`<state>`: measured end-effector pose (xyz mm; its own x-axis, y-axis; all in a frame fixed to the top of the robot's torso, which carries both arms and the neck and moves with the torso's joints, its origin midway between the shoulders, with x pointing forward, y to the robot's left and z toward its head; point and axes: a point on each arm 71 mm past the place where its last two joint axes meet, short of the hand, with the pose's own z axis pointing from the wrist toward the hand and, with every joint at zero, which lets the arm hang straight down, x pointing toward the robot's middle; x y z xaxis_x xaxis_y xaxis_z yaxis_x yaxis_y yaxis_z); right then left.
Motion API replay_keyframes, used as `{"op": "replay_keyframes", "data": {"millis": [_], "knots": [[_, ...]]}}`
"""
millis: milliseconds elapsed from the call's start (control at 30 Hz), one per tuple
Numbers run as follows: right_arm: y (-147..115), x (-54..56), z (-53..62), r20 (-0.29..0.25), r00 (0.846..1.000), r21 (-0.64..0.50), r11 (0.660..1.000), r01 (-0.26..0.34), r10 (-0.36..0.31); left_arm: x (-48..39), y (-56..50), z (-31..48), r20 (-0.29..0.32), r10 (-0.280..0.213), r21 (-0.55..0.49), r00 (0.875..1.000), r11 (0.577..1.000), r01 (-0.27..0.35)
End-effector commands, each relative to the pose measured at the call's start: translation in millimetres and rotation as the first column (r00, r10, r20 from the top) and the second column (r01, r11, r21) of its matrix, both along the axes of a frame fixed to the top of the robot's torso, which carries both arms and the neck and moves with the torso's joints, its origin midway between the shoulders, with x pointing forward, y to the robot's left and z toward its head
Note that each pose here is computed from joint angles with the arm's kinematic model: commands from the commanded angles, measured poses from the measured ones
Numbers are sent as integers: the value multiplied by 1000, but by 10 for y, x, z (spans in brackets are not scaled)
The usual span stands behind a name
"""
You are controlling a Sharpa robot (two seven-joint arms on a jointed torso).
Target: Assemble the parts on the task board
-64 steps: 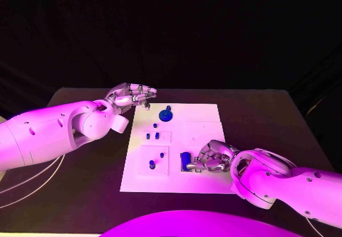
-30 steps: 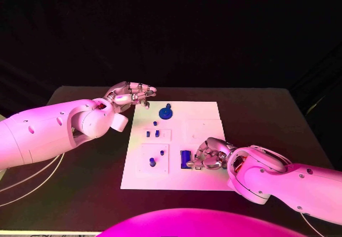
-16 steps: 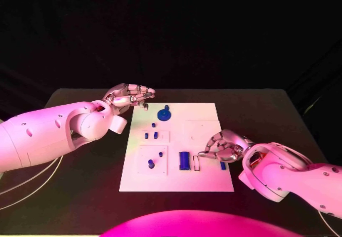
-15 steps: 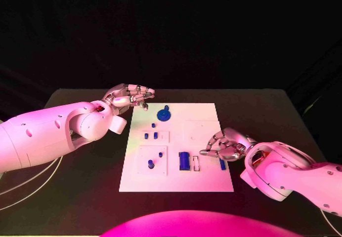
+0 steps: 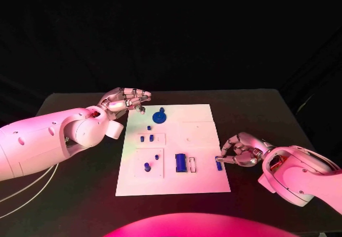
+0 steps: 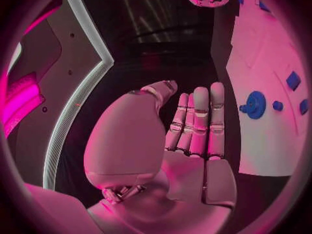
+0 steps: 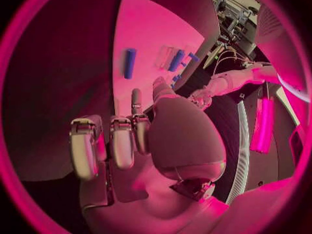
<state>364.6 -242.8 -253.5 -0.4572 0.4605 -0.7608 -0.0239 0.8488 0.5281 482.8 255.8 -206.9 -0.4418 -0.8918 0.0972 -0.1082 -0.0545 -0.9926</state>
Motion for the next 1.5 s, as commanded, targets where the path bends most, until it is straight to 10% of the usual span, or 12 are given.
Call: {"op": "replay_keyframes", "data": {"millis": [33,767,1500], "knots": [[-17,-51,-83,-10,999,-123,991,-42,41,-6,-9,17,14,5,-21,1000,1000,-4],[101,-59,-281,-31,999,-196,980,-24,19,-15,27,0,-5,2,-14,1000,1000,-2],[358,-59,-373,-45,989,-385,912,-145,138,-21,31,-8,-18,-6,-9,1000,1000,6]]}}
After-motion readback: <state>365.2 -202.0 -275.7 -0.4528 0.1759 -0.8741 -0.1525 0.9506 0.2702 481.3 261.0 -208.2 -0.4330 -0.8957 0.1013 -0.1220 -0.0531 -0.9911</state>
